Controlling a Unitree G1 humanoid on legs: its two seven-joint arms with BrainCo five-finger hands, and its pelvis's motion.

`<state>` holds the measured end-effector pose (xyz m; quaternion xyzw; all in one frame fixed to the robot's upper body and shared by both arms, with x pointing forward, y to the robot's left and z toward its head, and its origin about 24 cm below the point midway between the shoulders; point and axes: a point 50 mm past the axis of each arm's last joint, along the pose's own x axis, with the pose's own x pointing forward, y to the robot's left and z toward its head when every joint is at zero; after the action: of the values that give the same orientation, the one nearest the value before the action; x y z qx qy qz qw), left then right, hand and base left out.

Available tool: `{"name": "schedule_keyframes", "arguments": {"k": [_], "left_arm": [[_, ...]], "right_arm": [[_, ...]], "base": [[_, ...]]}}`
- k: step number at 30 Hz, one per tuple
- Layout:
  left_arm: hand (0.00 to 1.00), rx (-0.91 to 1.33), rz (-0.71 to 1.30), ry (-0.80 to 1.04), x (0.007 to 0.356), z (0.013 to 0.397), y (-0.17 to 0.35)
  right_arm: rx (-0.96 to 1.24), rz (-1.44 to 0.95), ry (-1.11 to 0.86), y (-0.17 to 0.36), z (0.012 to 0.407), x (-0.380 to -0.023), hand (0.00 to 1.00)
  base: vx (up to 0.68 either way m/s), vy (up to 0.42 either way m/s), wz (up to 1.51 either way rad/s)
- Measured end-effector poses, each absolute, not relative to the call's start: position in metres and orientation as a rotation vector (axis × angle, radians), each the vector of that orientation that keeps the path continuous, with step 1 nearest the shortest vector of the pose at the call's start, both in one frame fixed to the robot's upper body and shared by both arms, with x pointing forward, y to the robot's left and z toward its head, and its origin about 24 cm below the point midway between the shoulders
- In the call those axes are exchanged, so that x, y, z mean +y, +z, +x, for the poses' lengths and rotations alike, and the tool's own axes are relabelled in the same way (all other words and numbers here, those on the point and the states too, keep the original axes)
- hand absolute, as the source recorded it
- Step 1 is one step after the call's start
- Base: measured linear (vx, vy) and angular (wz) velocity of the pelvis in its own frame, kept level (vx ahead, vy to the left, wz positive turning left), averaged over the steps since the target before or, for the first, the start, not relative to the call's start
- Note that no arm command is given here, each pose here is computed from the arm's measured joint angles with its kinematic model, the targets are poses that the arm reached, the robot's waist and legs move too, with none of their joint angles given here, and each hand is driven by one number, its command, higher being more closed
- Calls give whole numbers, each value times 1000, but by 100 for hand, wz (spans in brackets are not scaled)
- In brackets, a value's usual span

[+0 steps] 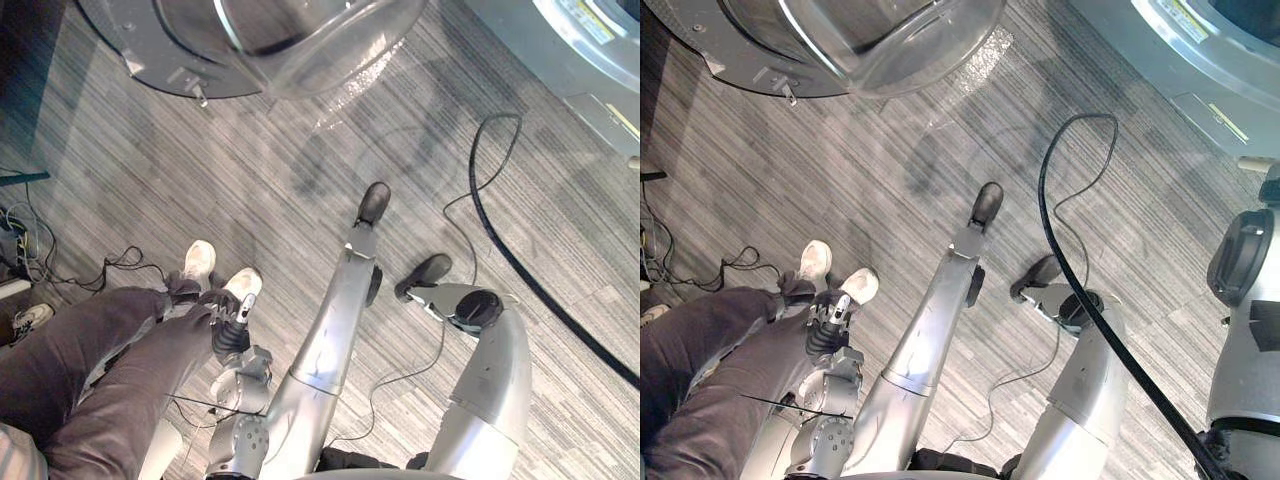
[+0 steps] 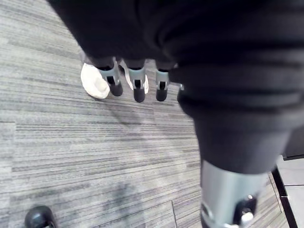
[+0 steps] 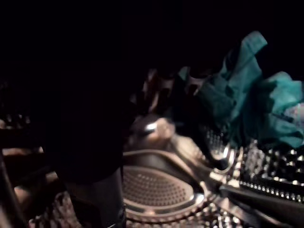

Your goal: Pick up the laundry basket with both hands and put the clothes into the washing machine.

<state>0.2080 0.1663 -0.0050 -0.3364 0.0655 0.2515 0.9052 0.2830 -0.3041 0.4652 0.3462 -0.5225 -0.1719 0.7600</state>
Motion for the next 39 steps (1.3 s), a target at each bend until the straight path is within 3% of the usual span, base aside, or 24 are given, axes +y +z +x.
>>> {"name": "schedule_keyframes", "arguments": {"k": [7, 12, 15, 20, 27, 32, 39], "left_arm": [[0, 130, -697, 501, 163, 219, -3], [0, 196, -684, 518, 163, 221, -17], [0, 238, -683, 568, 170, 216, -27], [0, 315, -667, 597, 171, 204, -43], [0, 380, -595, 596, 175, 185, -55], [0, 276, -502, 560, 189, 179, -35], [0, 77, -372, 755, 246, 151, 1]], "right_arm": [[-944, 980, -264, 374, 331, -266, 0], [-727, 1183, -192, 277, 346, -199, 0], [-540, 1164, -220, 218, 347, -170, 0], [-246, 1145, -274, 116, 308, -128, 0], [-26, 877, -316, 32, 239, -142, 0], [93, 752, -324, 4, 192, -153, 0], [177, 663, -332, -11, 147, -164, 0]], "base": [[-52, 88, -10], [-45, 86, -6], [6, 64, -8], [89, 19, 5], [168, 36, -34], [150, 66, -52], [109, 41, -44]]}}
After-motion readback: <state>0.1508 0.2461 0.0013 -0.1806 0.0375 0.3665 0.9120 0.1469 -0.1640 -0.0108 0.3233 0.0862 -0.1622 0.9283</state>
